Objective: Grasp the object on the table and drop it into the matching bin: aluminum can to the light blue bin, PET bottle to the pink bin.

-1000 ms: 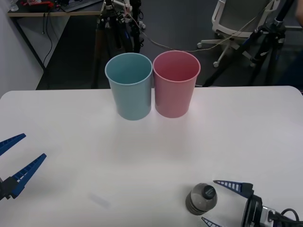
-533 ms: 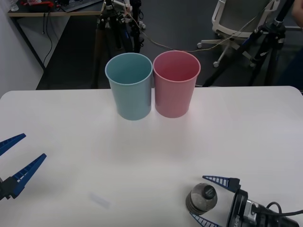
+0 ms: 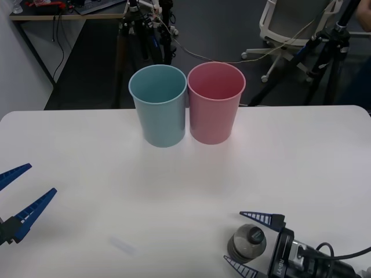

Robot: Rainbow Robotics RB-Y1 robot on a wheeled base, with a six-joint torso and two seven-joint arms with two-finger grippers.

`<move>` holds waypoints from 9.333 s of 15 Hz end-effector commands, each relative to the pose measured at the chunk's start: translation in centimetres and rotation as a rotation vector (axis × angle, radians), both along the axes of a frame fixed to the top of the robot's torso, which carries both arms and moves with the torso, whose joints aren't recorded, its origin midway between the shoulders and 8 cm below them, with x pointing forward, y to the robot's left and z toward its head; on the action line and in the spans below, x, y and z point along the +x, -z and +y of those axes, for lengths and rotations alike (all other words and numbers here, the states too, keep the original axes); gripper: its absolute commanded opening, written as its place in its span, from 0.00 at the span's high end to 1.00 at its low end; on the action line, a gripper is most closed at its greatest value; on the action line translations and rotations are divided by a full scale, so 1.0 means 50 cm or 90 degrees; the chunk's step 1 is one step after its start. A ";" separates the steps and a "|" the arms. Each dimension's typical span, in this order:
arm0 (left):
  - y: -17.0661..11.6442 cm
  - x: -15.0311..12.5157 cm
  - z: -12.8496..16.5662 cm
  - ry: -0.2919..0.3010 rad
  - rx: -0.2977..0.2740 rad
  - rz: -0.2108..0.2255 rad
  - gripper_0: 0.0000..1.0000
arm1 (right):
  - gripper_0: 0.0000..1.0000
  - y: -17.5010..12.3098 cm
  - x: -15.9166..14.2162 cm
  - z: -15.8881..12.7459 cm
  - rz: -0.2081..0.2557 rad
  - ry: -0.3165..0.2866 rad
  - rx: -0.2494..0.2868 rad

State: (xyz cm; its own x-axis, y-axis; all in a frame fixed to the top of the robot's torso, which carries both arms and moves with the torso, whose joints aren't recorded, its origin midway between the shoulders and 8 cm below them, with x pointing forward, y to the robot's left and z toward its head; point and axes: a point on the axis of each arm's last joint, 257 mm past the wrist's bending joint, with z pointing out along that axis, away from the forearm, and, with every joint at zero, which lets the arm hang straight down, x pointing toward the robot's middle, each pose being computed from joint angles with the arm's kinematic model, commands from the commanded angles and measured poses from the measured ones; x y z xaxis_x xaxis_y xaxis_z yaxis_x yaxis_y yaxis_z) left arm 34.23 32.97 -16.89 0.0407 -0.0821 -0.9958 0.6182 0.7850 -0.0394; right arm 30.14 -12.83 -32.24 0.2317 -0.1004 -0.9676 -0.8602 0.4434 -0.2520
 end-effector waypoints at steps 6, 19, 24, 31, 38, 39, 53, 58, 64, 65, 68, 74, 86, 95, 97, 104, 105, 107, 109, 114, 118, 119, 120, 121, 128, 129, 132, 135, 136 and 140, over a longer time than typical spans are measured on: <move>0.000 0.000 0.000 0.000 0.000 0.000 0.00 | 1.00 0.000 0.002 -0.006 0.001 0.005 0.000; 0.000 0.000 0.000 0.000 0.000 0.000 0.00 | 1.00 -0.088 0.006 -0.136 0.032 0.108 0.007; 0.000 0.000 0.000 0.000 0.000 0.000 0.00 | 1.00 -0.218 0.041 -0.194 0.048 0.195 0.015; 0.000 0.000 0.000 0.000 0.000 0.000 0.00 | 1.00 -0.428 0.098 -0.214 0.082 0.191 0.060; 0.000 0.000 0.000 0.000 0.000 0.000 0.00 | 1.00 -0.586 0.184 -0.187 0.098 0.181 0.106; 0.000 0.000 0.000 0.000 0.000 0.000 0.00 | 1.00 -0.616 0.197 -0.174 0.101 0.178 0.108; 0.000 0.000 0.000 0.000 0.000 0.000 0.00 | 1.00 -0.765 0.463 -0.017 0.101 0.208 0.090; 0.000 0.000 0.000 0.000 0.000 0.000 0.00 | 1.00 -0.761 0.565 0.033 0.108 0.219 0.103; 0.000 0.000 0.000 0.000 0.000 0.000 0.00 | 1.00 -0.739 0.662 0.085 0.106 0.243 0.108; 0.000 0.000 0.000 0.000 0.000 0.000 0.00 | 1.00 -0.732 0.671 0.092 0.107 0.245 0.108; 0.000 0.000 0.000 0.000 0.000 0.000 0.00 | 1.00 -0.713 0.693 0.112 0.102 0.252 0.104; 0.000 0.000 0.000 0.000 0.000 0.000 0.00 | 1.00 -0.686 0.693 0.142 0.091 0.245 0.083; 0.000 0.000 0.000 0.000 0.000 0.000 0.00 | 0.00 -0.668 0.696 0.164 0.078 0.229 0.079; 0.000 0.000 0.000 0.000 0.000 0.000 0.00 | 0.00 -0.673 0.693 0.163 0.072 0.223 0.081; 0.000 0.000 0.000 0.000 0.000 0.000 0.00 | 0.00 -0.673 0.693 0.163 0.071 0.223 0.079; 0.000 0.000 0.000 0.000 0.000 0.000 0.00 | 0.00 -0.688 0.665 0.139 0.055 0.208 0.074; 0.000 0.000 0.000 0.000 0.000 0.000 0.00 | 0.00 -0.690 0.648 0.133 0.052 0.201 0.073; 0.000 0.000 0.000 0.000 0.000 0.000 0.00 | 0.00 -0.703 0.613 0.113 0.052 0.191 0.086; 0.000 0.000 0.000 0.000 0.000 0.000 0.00 | 0.00 -0.710 0.567 0.095 0.052 0.176 0.086; 0.000 0.000 0.000 0.000 0.000 0.000 0.00 | 0.00 -0.721 0.487 0.014 0.048 0.183 0.103; 0.000 0.000 0.000 0.000 0.000 0.000 0.00 | 0.00 -0.704 0.445 -0.062 0.067 0.214 0.135; 0.000 0.000 0.000 0.000 0.000 0.000 0.00 | 0.00 -0.697 0.433 -0.076 0.069 0.221 0.141; 0.000 0.000 0.000 0.000 0.000 0.000 0.00 | 0.00 -0.688 0.420 -0.092 0.075 0.229 0.148; 0.000 0.000 0.000 0.000 0.000 0.000 0.00 | 0.00 -0.685 0.407 -0.106 0.080 0.235 0.157; 0.000 0.000 0.000 0.000 0.000 0.000 0.00 | 0.00 -0.638 0.350 -0.141 0.150 0.210 0.213; 0.000 0.000 0.000 0.000 0.000 0.000 0.00 | 0.00 -0.629 0.343 -0.145 0.157 0.203 0.219; 0.000 0.000 0.000 0.000 0.000 0.000 0.00 | 0.00 -0.605 0.324 -0.153 0.180 0.171 0.231; 0.000 0.000 0.000 0.000 0.000 0.000 0.00 | 0.00 -0.559 0.302 -0.168 0.189 0.162 0.216; 0.000 0.000 0.000 0.000 0.000 0.000 0.00 | 0.00 -0.530 0.289 -0.177 0.190 0.157 0.203; 0.000 0.000 0.000 0.000 0.000 0.000 0.00 | 0.00 -0.457 0.242 -0.209 0.195 0.159 0.166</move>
State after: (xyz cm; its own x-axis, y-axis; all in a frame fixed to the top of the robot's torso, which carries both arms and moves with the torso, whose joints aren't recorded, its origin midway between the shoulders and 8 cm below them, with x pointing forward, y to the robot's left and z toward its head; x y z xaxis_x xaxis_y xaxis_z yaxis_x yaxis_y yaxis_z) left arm 34.22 32.97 -16.89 0.0406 -0.0820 -0.9958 0.6182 0.7850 -0.0395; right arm 42.60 -23.04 -8.81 -0.0726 0.1504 -0.9860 -0.7380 0.6569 0.1545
